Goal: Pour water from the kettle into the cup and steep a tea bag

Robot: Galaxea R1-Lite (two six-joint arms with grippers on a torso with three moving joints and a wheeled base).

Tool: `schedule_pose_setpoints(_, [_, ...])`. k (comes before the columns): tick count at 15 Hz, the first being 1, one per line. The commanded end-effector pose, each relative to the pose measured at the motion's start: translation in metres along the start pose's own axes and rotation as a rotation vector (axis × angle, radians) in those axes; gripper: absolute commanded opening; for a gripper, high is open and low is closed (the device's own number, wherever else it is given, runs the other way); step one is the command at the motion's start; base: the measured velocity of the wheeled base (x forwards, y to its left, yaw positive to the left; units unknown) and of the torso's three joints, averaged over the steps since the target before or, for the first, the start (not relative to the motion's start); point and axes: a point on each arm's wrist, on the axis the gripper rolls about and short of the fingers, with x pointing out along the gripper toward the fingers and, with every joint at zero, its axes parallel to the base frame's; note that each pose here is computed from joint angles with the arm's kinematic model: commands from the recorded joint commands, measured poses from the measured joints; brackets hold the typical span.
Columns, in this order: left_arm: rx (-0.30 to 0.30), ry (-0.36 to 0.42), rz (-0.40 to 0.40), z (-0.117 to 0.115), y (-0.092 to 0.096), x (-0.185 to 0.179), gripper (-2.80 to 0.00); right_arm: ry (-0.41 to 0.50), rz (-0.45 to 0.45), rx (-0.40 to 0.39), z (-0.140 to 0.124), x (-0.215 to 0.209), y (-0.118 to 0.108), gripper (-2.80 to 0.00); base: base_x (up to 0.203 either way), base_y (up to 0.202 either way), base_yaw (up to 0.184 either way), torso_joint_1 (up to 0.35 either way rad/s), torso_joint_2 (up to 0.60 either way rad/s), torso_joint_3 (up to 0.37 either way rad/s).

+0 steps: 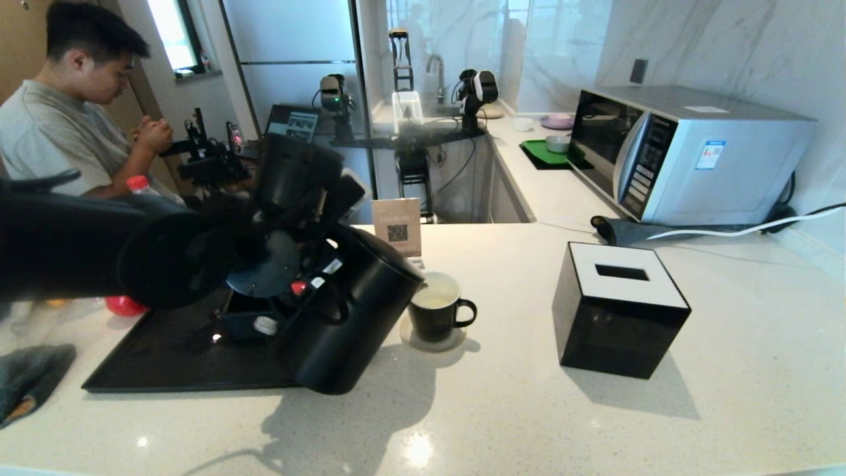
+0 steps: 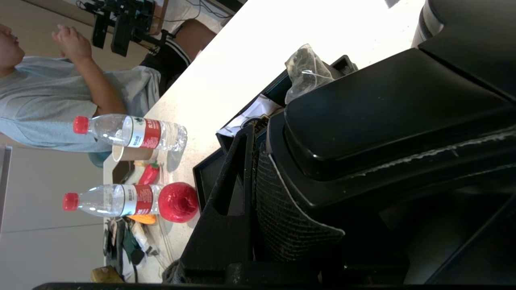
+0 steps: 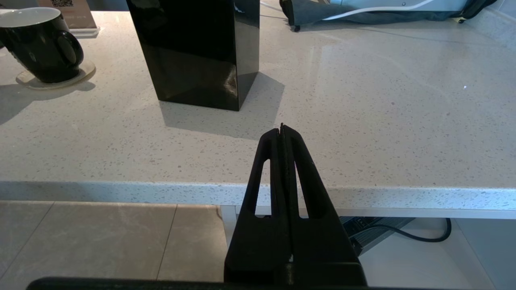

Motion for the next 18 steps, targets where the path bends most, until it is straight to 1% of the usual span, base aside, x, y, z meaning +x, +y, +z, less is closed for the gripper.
schedule_pose_setpoints(1, [0.004, 0.007, 0.004, -0.0005, -0.0005, 0.0017, -2.80, 0.001, 0.001, 0.000, 0.0000, 0.0001, 0.0000, -2.80, 0.000, 0.000, 0.000, 0.000, 0.00, 0.000])
schedule_pose_setpoints(4, [0.014, 0.018, -0.001, -0.0018, -0.0009, 0.0014, -2.80, 0.001, 0.001, 0.000, 0.0000, 0.0001, 0.0000, -2.80, 0.000, 0.000, 0.000, 0.000, 0.00, 0.000])
schedule_pose_setpoints(12, [0.016, 0.022, -0.003, -0.0014, -0.0017, 0.0033, -2.80, 0.001, 0.001, 0.000, 0.0000, 0.0001, 0.0000, -2.80, 0.000, 0.000, 0.000, 0.000, 0.00, 0.000])
schedule_pose_setpoints(18, [0.006, 0.022, -0.004, -0.0023, -0.0032, 0.0044, -2.80, 0.001, 0.001, 0.000, 0.0000, 0.0001, 0.0000, -2.80, 0.000, 0.000, 0.000, 0.000, 0.00, 0.000])
